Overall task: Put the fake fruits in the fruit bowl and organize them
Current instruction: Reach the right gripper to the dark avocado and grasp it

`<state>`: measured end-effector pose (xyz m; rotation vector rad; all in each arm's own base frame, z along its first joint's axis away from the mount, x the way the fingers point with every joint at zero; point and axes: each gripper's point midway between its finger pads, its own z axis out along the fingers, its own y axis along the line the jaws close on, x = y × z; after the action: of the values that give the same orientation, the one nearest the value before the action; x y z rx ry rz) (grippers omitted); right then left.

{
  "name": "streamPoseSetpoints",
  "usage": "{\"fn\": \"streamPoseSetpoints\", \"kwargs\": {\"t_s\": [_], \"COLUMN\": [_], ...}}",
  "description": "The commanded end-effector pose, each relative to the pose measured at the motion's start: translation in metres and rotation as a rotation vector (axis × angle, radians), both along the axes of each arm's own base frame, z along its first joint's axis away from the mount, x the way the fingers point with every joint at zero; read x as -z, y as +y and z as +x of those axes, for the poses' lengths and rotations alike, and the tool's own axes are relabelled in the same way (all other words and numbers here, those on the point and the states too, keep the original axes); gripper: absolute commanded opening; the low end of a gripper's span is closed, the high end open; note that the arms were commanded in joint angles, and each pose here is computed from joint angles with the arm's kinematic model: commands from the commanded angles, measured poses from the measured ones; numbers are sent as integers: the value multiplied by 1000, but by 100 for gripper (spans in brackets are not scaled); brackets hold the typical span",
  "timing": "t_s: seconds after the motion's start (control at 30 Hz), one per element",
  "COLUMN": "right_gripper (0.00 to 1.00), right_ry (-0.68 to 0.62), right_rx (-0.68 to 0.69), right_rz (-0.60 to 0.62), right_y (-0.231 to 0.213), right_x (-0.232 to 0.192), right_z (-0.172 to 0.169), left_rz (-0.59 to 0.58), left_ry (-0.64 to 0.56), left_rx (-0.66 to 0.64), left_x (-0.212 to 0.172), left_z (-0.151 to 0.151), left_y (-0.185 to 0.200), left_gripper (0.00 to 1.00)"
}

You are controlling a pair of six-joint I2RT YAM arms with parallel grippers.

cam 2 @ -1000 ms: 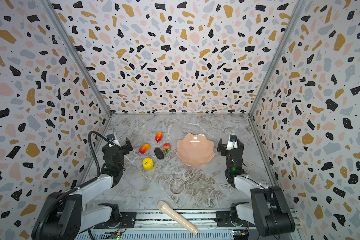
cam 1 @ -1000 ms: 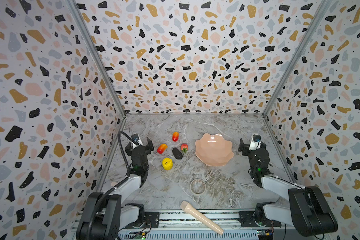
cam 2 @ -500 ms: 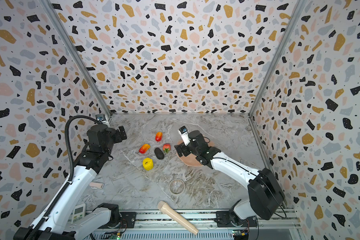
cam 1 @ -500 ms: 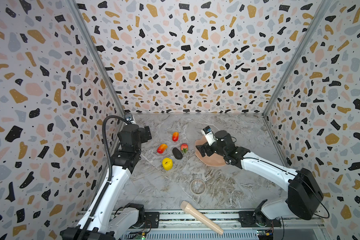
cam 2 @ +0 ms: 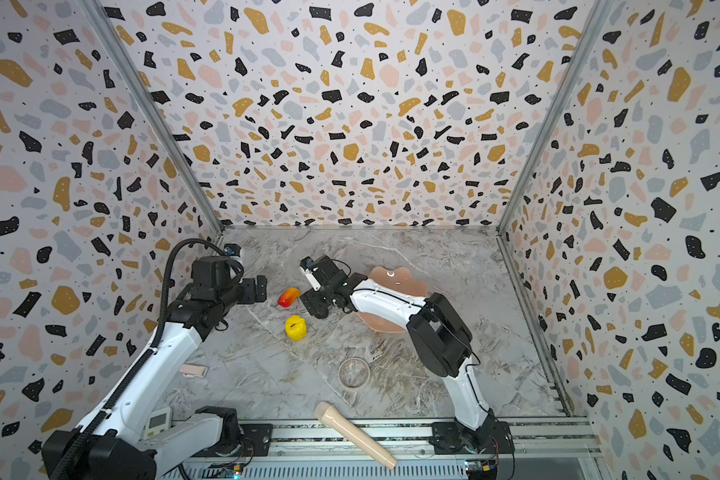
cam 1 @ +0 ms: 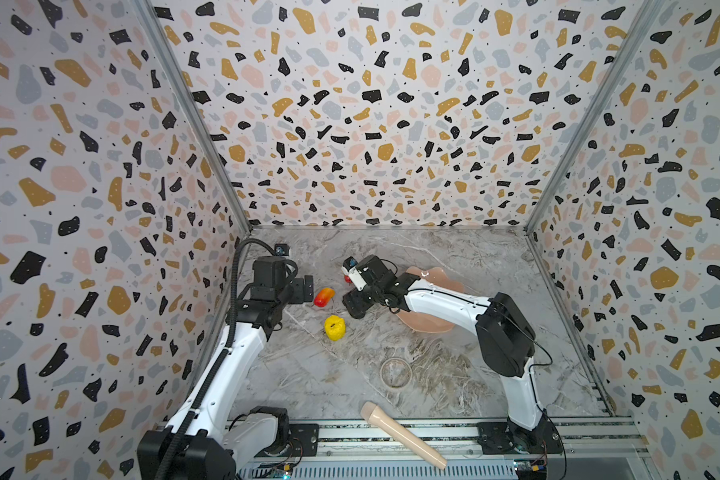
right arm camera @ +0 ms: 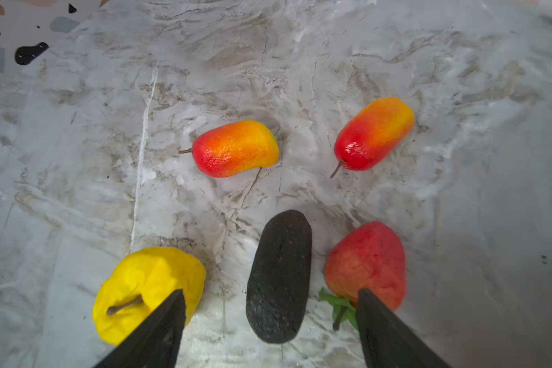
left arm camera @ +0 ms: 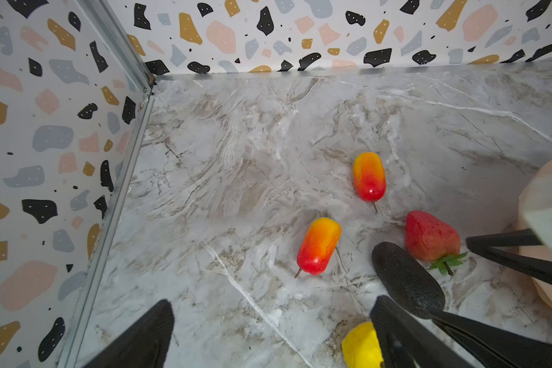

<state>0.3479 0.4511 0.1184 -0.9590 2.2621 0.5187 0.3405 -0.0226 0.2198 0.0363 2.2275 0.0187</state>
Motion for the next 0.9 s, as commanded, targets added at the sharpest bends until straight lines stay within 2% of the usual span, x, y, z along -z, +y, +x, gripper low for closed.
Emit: {"fn": "streamPoseSetpoints", "kwargs": {"t_s": [0.0, 0.3, 0.67, 0.77, 0.87], "right_gripper": [78, 62, 53, 41, 30], "right_ry": [36, 76, 88, 83, 54], "right_rx": [19, 12, 24, 21, 8], "right_rz": [-47, -74, -114, -110, -87], "right_y": [1, 11, 13, 15, 17], "right_x": [-2, 30, 61, 58, 36], "right_z": [-4, -2, 4, 4, 3], "left_rz": [-31, -37, -37, -36, -33], "left_ry": [-15, -16, -24, -26, -29], "left_rx": [38, 35, 34, 33, 30], "left_x": [-2, -1, -4, -4, -4], "left_z": [-4, -4, -5, -5, -5], "left_y": [-6, -5, -5, -5, -4], "left_gripper": [100, 100, 100, 100, 99]}}
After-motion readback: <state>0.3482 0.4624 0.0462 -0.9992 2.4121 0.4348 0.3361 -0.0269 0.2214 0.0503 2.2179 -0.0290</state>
